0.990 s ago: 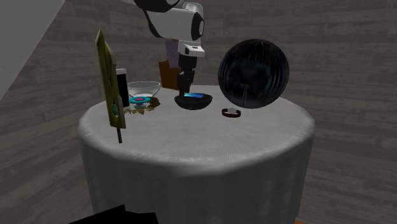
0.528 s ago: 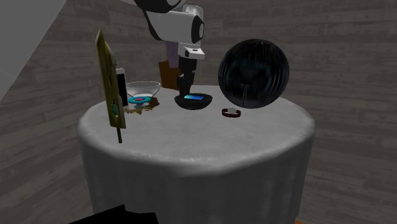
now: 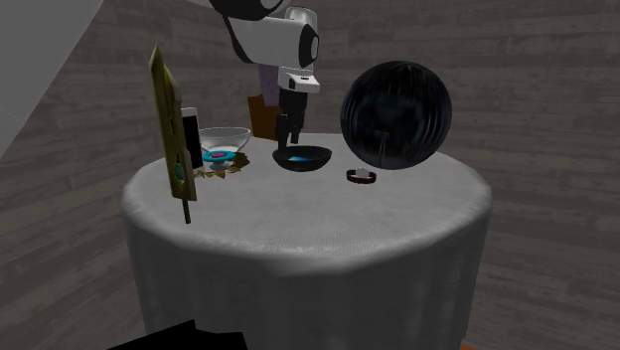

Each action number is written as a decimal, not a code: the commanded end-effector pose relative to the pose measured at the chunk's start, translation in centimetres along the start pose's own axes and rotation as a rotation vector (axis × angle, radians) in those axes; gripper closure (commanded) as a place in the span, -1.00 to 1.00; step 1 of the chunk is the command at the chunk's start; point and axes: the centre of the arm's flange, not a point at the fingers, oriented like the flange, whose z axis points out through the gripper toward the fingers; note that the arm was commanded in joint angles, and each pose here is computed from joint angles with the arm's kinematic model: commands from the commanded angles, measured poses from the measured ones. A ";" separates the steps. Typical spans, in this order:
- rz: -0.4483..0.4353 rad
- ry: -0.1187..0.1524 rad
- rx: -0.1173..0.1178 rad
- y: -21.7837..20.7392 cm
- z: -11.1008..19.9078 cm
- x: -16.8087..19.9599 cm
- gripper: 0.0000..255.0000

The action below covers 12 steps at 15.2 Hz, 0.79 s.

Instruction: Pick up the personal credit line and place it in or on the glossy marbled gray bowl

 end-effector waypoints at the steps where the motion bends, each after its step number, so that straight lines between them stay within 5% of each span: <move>1: 0.000 0.000 0.000 0.0 -1.3 0.0 -1.00; 4: 0.000 0.000 0.000 0.0 -5.0 0.0 -1.00; 12: 0.000 0.000 0.000 0.0 -5.0 0.0 -1.00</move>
